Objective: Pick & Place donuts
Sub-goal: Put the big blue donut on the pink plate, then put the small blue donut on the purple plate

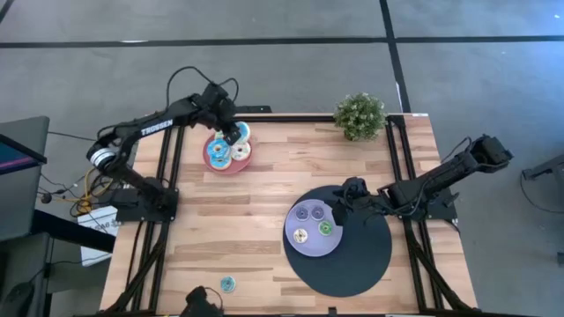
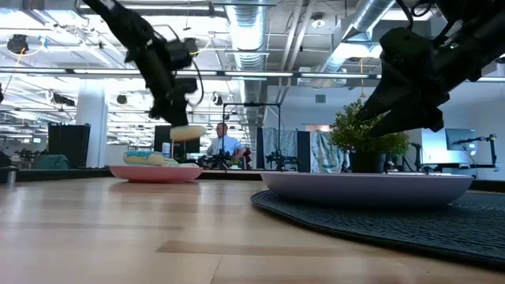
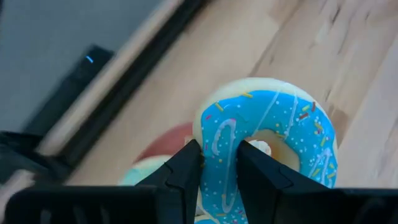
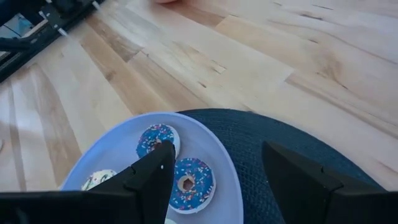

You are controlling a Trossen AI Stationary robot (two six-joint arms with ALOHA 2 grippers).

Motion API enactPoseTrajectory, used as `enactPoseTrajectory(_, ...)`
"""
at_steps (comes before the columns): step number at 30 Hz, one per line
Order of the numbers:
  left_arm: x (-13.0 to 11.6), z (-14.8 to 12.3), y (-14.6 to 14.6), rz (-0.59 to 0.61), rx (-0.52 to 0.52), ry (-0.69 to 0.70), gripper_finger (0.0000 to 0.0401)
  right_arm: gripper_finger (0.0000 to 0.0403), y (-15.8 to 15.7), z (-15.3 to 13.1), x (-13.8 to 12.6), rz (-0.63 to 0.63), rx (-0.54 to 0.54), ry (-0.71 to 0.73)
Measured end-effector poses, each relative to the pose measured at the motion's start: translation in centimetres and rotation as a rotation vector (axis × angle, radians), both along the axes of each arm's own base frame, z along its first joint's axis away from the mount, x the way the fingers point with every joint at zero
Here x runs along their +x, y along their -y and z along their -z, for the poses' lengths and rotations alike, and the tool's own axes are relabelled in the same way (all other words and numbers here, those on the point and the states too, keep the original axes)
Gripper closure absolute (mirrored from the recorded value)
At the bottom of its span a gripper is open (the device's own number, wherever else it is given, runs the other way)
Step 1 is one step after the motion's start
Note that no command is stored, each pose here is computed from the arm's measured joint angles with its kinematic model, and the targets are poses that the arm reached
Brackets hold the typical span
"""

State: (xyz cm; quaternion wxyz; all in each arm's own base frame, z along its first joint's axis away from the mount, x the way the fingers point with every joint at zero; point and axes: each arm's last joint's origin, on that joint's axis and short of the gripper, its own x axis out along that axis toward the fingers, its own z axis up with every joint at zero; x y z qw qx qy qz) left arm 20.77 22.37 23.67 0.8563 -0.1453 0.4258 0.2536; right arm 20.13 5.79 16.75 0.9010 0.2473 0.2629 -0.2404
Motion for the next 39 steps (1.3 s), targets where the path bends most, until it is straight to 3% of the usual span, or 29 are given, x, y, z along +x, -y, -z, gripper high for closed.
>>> enactPoseTrajectory(11,1.6,4.8,-0.3,0.05,-0.156,-0.123,0.0314,0.0172,-0.1,0.0,0.0,-0.004,0.0,-0.004)
enactPoseTrajectory(28,1.9,4.9,0.1,0.046,-0.16,-0.153,0.0243,0.0172,-0.1,0.0,-0.1,-0.016,-0.011,-0.01)
enactPoseTrajectory(39,2.1,2.2,-0.1,0.054,-0.199,-0.194,0.023,0.0172,-0.1,0.0,0.0,-0.015,-0.01,-0.009)
